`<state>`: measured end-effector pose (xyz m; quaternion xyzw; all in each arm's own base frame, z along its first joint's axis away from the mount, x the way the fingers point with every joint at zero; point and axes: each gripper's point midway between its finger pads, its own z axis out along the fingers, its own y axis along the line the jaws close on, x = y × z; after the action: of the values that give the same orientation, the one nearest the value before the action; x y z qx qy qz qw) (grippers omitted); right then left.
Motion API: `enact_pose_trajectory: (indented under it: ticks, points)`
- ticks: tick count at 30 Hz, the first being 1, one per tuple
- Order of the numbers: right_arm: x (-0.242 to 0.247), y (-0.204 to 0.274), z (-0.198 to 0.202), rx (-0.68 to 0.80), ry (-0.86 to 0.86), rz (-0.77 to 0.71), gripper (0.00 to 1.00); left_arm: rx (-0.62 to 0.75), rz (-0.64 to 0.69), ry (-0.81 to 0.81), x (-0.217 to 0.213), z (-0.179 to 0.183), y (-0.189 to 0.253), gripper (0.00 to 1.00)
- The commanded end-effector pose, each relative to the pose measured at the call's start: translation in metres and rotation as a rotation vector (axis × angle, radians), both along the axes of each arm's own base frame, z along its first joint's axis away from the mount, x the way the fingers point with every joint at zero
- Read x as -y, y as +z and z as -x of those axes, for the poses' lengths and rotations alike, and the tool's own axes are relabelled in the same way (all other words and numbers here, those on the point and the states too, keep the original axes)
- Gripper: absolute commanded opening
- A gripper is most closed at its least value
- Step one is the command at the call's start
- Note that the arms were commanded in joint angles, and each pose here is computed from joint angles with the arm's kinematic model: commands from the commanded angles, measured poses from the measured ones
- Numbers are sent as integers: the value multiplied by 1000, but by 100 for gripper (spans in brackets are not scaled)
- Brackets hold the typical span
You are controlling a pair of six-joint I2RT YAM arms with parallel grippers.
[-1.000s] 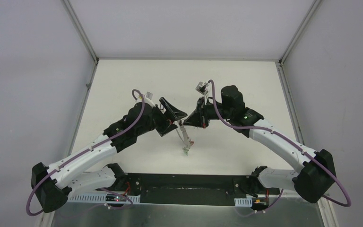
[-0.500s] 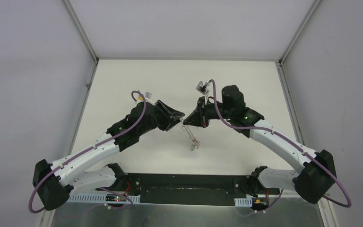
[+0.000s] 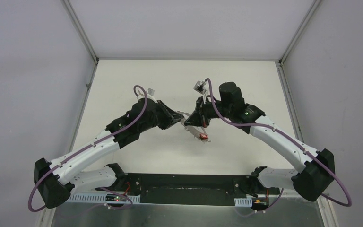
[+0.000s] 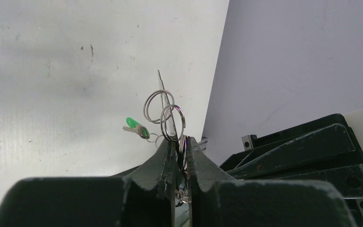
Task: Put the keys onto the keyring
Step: Adjust the keyring.
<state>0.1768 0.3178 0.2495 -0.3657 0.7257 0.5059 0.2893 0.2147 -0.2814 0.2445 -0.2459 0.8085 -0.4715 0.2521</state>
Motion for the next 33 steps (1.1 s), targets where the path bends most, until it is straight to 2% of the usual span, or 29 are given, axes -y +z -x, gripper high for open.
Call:
enact_pose_trajectory:
  ticks: [1,7,11,16,25,33]
  points:
    - [4,10,1,-1,2,24,0,78,-105,13,-12,-8,14,3]
    - [4,9,2,23,37,44,0,100,-210,-21,-19,-7,14,0]
    - [3,18,9,131,102,-44,0,97,-244,-51,-18,-4,10,0]
    - [5,42,18,341,149,-199,0,87,-258,-65,-18,-3,5,0]
    - [5,44,42,424,343,-266,0,106,-272,-123,-7,-4,10,0]
    - [6,49,49,558,428,-301,0,117,-291,-186,4,-5,12,0]
